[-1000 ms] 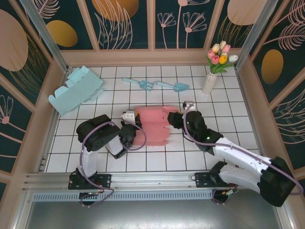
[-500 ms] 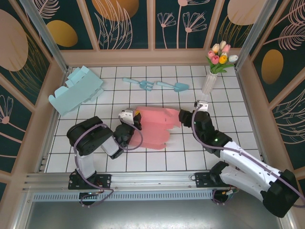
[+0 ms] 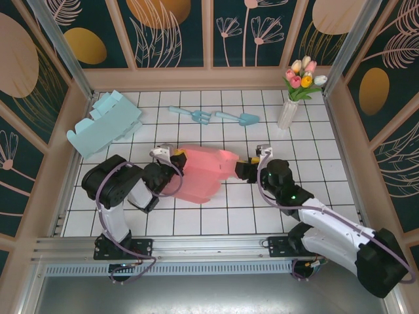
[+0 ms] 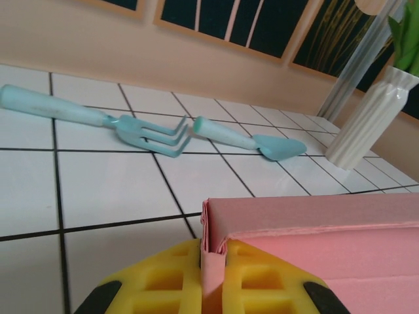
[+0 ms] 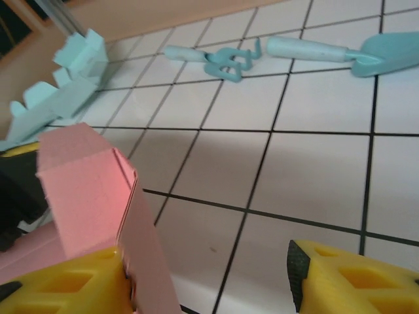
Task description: Fold the paper box
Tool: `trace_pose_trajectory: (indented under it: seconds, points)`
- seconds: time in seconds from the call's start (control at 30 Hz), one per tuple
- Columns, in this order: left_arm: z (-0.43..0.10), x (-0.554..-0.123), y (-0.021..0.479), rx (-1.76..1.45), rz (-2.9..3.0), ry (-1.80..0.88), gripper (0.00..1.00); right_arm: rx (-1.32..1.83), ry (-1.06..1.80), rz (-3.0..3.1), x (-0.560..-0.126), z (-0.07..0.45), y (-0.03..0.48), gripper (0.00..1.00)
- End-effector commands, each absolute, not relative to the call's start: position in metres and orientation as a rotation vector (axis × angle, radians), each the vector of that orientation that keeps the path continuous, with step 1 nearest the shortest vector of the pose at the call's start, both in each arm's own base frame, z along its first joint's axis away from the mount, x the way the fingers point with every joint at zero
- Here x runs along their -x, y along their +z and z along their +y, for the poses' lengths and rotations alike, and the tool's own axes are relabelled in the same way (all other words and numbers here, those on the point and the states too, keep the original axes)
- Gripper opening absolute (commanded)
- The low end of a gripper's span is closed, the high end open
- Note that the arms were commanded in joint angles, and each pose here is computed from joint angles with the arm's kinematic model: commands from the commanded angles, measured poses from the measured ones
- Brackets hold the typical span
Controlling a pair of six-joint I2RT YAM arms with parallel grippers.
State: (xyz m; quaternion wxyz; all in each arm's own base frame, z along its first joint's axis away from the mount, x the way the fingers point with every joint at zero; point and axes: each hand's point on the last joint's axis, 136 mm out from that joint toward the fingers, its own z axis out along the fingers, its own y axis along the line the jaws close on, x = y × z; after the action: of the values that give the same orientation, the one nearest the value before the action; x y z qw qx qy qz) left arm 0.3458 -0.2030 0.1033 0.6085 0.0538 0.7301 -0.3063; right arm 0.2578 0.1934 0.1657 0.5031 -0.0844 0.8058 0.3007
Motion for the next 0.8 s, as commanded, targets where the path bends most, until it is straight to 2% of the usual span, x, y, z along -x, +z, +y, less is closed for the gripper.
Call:
trace_pose_trajectory:
  seconds: [0.0,0.1,0.23,0.57,0.77]
  points:
    - [-0.202,-0.343,0.128,-0.112,1.582,-0.818,0.00,0.195,0.808,1.809,-0.251,0.192,0.196,0.62]
    - [-0.202,-0.342,0.129,-0.125,1.575,-0.843,0.00,0.151,0.773,1.813,-0.253,0.182,0.194,0.66]
    - [-0.205,-0.337,0.137,-0.144,1.549,-0.901,0.00,0.146,0.799,1.882,-0.255,0.189,0.174,0.65]
    - [-0.205,-0.336,0.139,-0.141,1.547,-0.931,0.00,0.268,0.956,1.891,-0.244,0.218,0.155,0.54]
    - [-0.215,-0.335,0.141,-0.182,1.543,-0.972,0.00,0.409,0.996,1.902,-0.235,0.245,0.154,0.52]
